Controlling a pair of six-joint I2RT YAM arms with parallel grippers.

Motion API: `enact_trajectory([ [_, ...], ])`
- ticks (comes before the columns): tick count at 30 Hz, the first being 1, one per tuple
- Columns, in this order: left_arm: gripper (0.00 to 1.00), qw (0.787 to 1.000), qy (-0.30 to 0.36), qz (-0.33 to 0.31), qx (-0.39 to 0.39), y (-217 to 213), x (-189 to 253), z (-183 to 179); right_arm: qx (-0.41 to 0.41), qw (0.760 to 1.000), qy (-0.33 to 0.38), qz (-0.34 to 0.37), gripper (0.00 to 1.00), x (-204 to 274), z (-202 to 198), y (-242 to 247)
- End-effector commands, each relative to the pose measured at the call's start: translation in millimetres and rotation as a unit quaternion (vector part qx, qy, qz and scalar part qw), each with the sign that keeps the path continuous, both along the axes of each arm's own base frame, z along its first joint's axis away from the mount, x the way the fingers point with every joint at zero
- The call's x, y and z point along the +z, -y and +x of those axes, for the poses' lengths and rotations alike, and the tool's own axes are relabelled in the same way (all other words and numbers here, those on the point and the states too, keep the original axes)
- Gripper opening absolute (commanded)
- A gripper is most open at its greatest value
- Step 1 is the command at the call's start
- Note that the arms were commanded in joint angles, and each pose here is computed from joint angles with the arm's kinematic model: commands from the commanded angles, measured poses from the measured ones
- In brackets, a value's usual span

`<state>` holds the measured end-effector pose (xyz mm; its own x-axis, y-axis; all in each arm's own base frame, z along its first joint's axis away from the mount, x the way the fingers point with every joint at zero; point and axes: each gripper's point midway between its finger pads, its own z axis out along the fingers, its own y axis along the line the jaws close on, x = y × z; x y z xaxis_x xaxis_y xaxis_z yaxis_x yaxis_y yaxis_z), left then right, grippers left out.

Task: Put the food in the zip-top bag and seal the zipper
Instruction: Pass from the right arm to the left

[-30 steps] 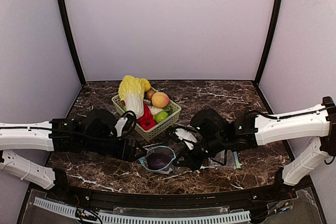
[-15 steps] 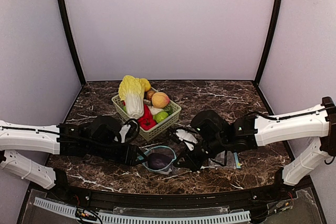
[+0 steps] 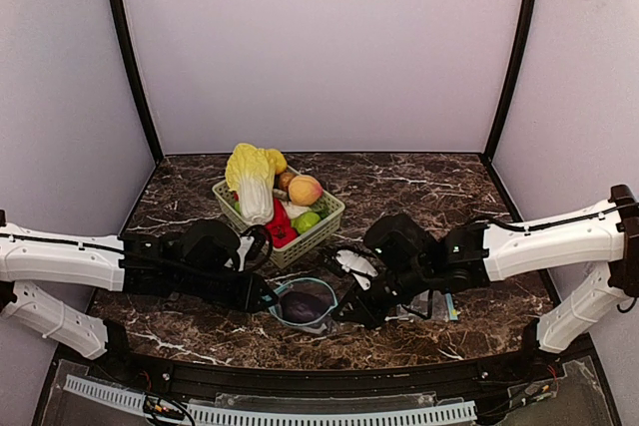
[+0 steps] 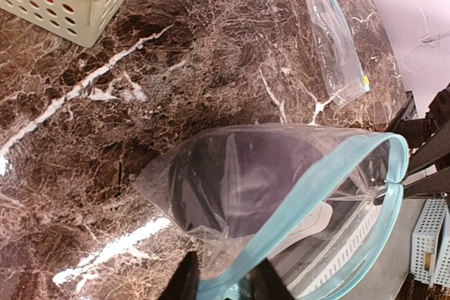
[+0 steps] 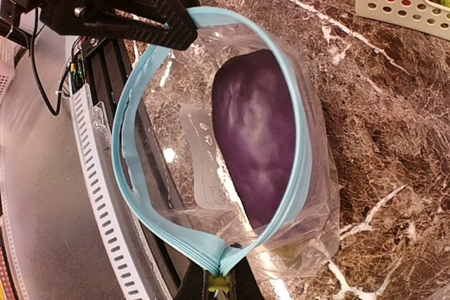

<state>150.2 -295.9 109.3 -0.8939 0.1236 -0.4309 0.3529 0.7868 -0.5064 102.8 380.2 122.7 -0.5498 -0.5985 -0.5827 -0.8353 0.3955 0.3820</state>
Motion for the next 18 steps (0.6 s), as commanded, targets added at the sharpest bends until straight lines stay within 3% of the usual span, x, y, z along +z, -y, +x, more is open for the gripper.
enact_trajectory([
  [1, 0.18, 1.000, 0.020, 0.005, 0.001, -0.2, 9.5, 7.2, -0.003, 1.000, 0.000, 0.017, 0.00, 7.4, -0.3, -1.4],
  [4, 0.05, 1.000, 0.024, 0.007, -0.002, -0.2, 11.6, 7.8, -0.009, 1.000, 0.005, 0.018, 0.05, 9.9, 1.2, 0.5],
  [10, 0.01, 1.000, 0.029, 0.008, -0.007, -2.3, 16.2, 7.0, -0.027, 0.999, 0.025, 0.008, 0.50, 22.1, 10.0, 9.1],
  [12, 0.01, 0.999, 0.039, 0.019, 0.002, -7.1, 18.4, 11.8, -0.041, 0.998, 0.038, 0.003, 0.60, 31.2, 17.6, 14.4],
  [18, 0.01, 0.998, 0.040, 0.039, 0.021, -23.8, 17.5, 17.5, -0.104, 0.991, 0.075, -0.028, 0.71, 58.6, 57.3, 29.2],
])
